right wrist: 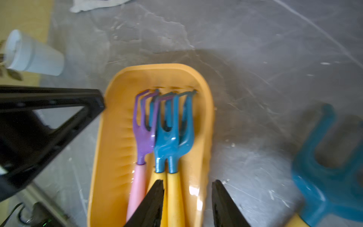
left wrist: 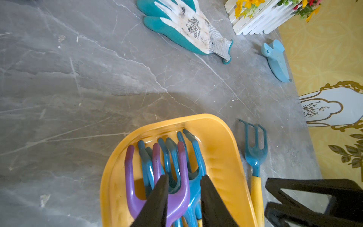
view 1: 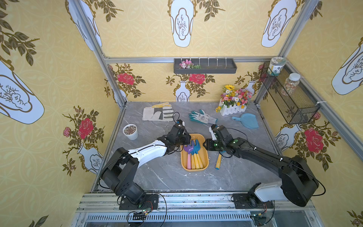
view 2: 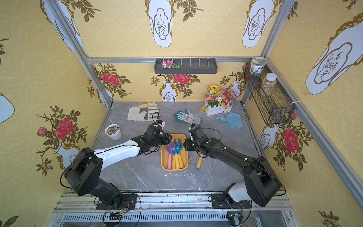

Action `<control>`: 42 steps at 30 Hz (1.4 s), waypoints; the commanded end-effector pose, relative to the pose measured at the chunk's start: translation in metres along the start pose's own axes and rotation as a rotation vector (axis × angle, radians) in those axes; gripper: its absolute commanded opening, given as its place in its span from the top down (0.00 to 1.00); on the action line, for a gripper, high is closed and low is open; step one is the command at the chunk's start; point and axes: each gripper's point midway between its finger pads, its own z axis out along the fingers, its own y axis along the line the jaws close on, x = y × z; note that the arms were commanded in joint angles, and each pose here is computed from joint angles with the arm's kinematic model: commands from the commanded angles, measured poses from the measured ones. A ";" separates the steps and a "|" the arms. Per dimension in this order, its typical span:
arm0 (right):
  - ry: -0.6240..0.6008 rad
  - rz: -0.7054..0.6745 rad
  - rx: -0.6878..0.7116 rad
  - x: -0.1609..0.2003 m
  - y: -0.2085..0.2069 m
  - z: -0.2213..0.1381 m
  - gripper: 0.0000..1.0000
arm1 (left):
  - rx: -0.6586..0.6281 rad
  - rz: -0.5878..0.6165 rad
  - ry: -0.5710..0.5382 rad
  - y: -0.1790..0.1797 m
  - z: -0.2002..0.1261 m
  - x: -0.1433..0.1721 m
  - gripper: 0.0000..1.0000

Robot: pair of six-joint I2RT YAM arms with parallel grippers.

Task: Put the rake into the storage box
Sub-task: Place the rake in the storage box, then pick up the rake at the center of the board.

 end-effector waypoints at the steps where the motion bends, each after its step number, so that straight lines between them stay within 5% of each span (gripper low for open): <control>1: -0.001 0.067 0.287 0.010 -0.055 -0.007 0.55 | 0.047 -0.021 -0.016 -0.009 0.002 -0.003 0.66; 18: 0.230 0.071 0.325 0.072 -0.082 0.023 0.58 | 0.067 -0.029 -0.021 -0.012 0.004 -0.004 0.56; 23: 0.275 0.055 0.316 0.075 -0.079 0.035 0.71 | 0.063 -0.032 -0.023 -0.010 0.002 -0.003 0.56; 25: 0.277 0.053 0.317 0.076 -0.080 0.035 0.87 | 0.062 -0.032 -0.022 -0.010 0.002 -0.002 0.56; 29: 0.248 0.053 0.328 0.072 -0.082 0.030 1.00 | 0.068 -0.035 -0.019 -0.011 0.004 -0.003 0.56; 42: -0.054 0.078 0.128 -0.009 -0.041 -0.019 1.00 | 0.361 0.004 -0.006 -0.068 -0.003 -0.009 0.43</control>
